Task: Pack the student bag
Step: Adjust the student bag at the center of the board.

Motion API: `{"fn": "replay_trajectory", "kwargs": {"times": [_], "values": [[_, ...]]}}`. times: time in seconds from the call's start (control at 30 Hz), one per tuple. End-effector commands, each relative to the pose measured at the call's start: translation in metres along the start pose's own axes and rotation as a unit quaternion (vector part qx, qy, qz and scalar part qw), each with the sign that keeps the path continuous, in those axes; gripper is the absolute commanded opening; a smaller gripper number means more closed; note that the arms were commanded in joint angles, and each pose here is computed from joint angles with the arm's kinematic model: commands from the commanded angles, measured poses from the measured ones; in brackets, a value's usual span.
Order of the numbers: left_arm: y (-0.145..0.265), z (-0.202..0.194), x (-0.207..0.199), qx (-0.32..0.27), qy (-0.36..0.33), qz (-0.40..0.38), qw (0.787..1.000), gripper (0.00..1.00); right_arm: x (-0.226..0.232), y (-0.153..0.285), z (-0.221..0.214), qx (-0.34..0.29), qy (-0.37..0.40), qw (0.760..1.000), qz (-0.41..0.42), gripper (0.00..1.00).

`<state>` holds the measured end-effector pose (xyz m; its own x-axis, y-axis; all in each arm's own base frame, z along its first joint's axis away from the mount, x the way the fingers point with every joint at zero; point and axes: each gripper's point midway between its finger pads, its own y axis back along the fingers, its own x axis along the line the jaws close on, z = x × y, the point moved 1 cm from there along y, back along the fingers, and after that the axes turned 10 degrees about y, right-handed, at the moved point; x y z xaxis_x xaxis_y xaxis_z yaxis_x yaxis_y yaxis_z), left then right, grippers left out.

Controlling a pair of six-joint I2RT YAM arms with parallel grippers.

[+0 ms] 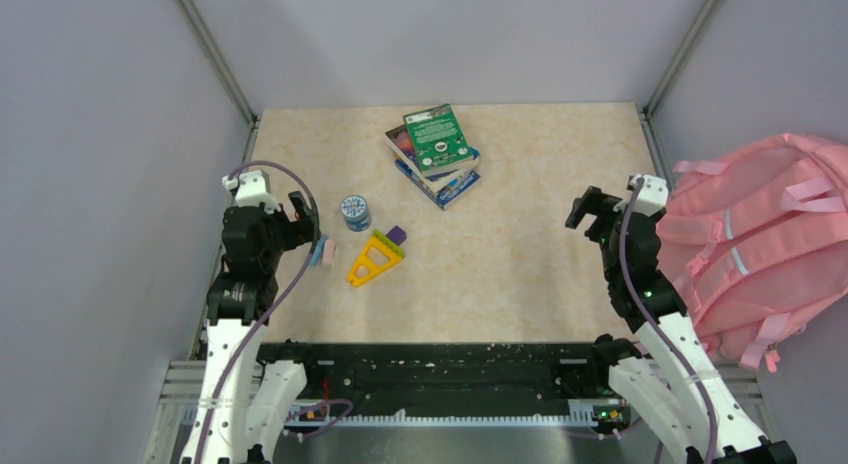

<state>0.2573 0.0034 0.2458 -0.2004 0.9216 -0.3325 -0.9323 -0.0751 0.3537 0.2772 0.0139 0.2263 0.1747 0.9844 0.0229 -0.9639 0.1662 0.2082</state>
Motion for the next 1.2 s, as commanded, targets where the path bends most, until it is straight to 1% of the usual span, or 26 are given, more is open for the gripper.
{"fn": "replay_trajectory", "kwargs": {"times": [0.0, 0.23, 0.47, 0.53, 0.6, 0.67, 0.73, 0.83, 0.87, 0.97, 1.03, 1.17], "values": [[0.008, 0.023, -0.005, -0.036, 0.013, -0.003, 0.999, 0.98, -0.011, 0.004, 0.027, -0.037, -0.014, 0.999, -0.026, 0.99], [0.006, 0.022, 0.0, -0.038, 0.013, 0.012, 0.999, 0.98, -0.017, 0.005, 0.025, -0.036, -0.01, 0.998, -0.042, 0.99], [0.007, 0.021, -0.001, -0.038, 0.009, 0.004, 0.999, 0.98, -0.026, 0.008, 0.027, -0.039, -0.014, 0.997, -0.069, 0.99], [0.009, 0.021, -0.001, -0.041, 0.007, 0.003, 0.999, 0.98, -0.033, 0.009, 0.03, -0.042, -0.01, 0.995, -0.088, 0.99], [0.011, 0.021, -0.001, -0.046, 0.004, 0.001, 0.999, 0.98, -0.044, 0.009, 0.034, -0.045, 0.0, 0.991, -0.124, 0.99], [0.013, 0.022, 0.0, -0.053, 0.003, 0.001, 0.999, 0.98, -0.062, 0.01, 0.043, -0.052, 0.017, 0.982, -0.18, 0.99], [0.015, 0.023, 0.0, -0.058, 0.001, 0.0, 0.998, 0.98, -0.083, 0.012, 0.054, -0.06, 0.043, 0.964, -0.256, 0.99], [0.015, 0.023, 0.001, -0.062, -0.002, -0.001, 0.998, 0.98, -0.111, 0.021, 0.074, -0.051, 0.09, 0.92, -0.377, 0.99], [0.014, 0.023, 0.001, -0.062, -0.002, -0.002, 0.998, 0.98, -0.116, 0.022, 0.081, -0.046, 0.111, 0.907, -0.403, 0.99], [0.013, 0.021, 0.001, -0.059, -0.004, -0.001, 0.998, 0.98, -0.122, 0.024, 0.103, -0.046, 0.14, 0.882, -0.447, 0.99], [0.012, 0.02, 0.001, -0.057, -0.005, -0.002, 0.998, 0.98, -0.128, 0.026, 0.113, -0.048, 0.134, 0.875, -0.463, 0.99], [0.01, 0.018, 0.0, -0.052, -0.007, -0.004, 0.999, 0.98, -0.149, 0.033, 0.131, -0.073, 0.1, 0.877, -0.464, 0.99]]}}
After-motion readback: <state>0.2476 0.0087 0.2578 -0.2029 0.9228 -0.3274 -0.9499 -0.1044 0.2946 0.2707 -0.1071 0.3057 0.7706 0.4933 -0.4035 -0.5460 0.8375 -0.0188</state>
